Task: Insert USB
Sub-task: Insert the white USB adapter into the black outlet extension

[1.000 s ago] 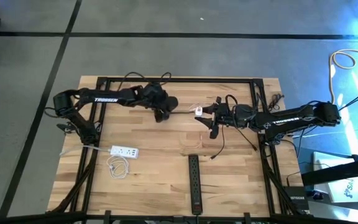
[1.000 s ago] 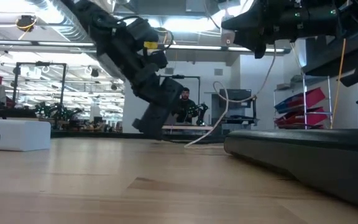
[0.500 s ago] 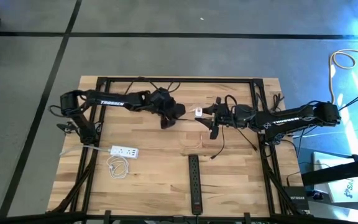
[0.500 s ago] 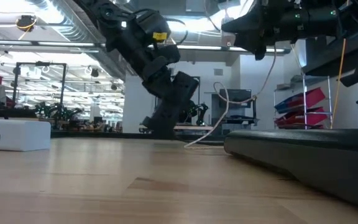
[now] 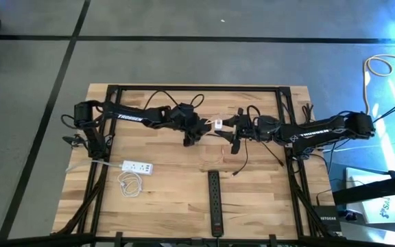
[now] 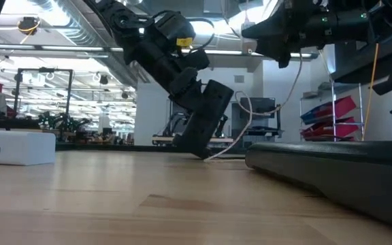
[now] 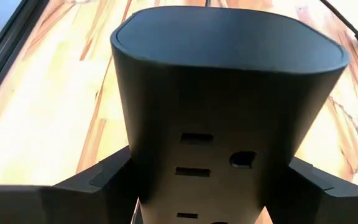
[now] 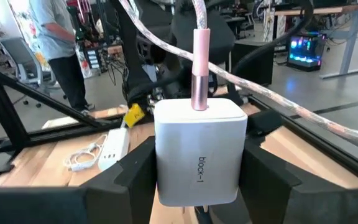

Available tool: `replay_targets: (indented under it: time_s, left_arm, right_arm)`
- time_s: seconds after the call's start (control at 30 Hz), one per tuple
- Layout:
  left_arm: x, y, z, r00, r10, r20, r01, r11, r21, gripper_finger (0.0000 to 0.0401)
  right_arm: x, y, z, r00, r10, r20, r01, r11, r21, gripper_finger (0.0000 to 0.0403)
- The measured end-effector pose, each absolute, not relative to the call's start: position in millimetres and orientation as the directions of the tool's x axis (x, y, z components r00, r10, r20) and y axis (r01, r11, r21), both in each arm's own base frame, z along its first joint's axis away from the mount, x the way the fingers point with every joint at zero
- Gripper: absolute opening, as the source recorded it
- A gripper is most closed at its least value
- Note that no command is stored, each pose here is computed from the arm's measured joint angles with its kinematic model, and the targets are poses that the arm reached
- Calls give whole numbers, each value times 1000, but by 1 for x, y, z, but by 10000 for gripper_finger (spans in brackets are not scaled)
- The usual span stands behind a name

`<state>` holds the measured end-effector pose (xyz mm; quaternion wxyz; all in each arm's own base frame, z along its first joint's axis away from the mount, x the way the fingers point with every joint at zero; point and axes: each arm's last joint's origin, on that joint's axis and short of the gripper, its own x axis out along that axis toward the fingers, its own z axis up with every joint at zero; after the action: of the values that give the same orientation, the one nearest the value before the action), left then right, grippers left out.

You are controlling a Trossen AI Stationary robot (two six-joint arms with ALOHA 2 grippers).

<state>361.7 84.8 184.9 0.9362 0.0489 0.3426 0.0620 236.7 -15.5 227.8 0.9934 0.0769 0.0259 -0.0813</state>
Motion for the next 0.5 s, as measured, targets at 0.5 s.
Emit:
replay_targets:
  time_s: [0.5]
  left_arm:
    - [366, 79, 183, 777, 126, -617, -88, 992, 91, 257]
  right_arm:
    - [265, -19, 209, 957, -224, -184, 244, 965, 94, 172]
